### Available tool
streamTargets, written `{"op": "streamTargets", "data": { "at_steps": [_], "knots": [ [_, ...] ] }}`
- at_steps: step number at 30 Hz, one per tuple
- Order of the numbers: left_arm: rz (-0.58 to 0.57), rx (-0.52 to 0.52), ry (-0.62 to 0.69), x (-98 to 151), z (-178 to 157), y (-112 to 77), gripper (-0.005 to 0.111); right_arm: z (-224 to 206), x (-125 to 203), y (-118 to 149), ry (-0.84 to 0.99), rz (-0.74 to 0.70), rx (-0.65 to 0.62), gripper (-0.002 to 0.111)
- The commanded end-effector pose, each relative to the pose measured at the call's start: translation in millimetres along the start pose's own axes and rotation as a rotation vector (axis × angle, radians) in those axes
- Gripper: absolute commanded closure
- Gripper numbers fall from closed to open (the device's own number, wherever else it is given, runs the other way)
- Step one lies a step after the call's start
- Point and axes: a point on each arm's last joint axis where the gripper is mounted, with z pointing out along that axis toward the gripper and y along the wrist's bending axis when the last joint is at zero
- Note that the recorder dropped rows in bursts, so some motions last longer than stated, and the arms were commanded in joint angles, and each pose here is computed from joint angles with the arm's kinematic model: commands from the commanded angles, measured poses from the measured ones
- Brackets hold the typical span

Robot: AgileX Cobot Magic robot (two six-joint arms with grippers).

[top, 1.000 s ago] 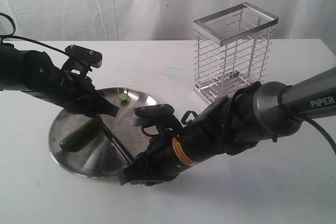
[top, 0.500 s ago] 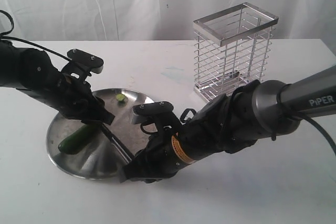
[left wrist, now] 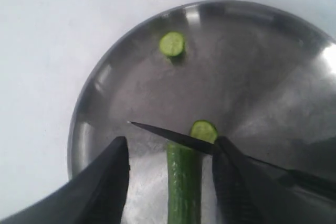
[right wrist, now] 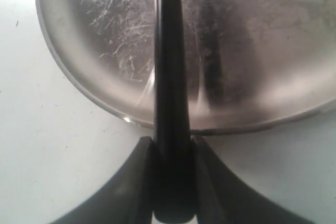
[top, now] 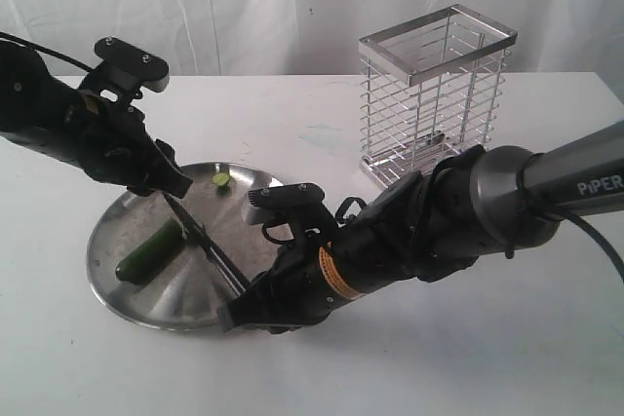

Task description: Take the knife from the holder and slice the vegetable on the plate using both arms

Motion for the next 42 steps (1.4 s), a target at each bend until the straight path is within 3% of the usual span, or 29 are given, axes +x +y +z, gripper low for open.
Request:
{"op": "streamTargets", "data": {
  "at_steps": [1,13,15,23,35,37,40,42],
  "knots": [
    [-0.048,0.005,0.050,7.0,-2.7,4.1,0.053,-3.4,-2.6,2.1,-0.011,0.010,-0.008,0.108],
    [-0.118,0.035,0.075,8.9,-5.4,1.0,0.055,-18.0,-16.0,-4.2,-0.116,0.016,0.115,0.108],
    [-0.124,0.040,0.082,9.4,-5.5,0.4,0.061,-16.9,-18.6,-8.1,-0.121,0.025,0.122,0.108],
    [-0.126,0.050,0.108,11.7,-5.8,-0.6,0.107,-5.5,-41.1,-10.0,-0.130,0.025,0.047,0.108],
    [-0.126,0.053,0.116,12.4,-5.8,-0.9,0.107,24.3,-40.3,-20.1,-0.072,0.042,0.017,0.108],
    [-0.129,0.053,0.113,12.2,-5.8,-0.9,0.107,25.1,-42.8,-18.5,-0.072,0.038,0.000,0.098],
    [-0.148,0.058,0.084,9.1,-9.2,-1.4,0.107,24.4,-46.8,-19.0,-0.089,0.035,0.015,0.065],
    [-0.146,0.052,0.051,5.4,-18.7,-1.0,0.107,23.1,-50.2,-19.8,-0.105,0.003,0.033,0.055]
  ]
}}
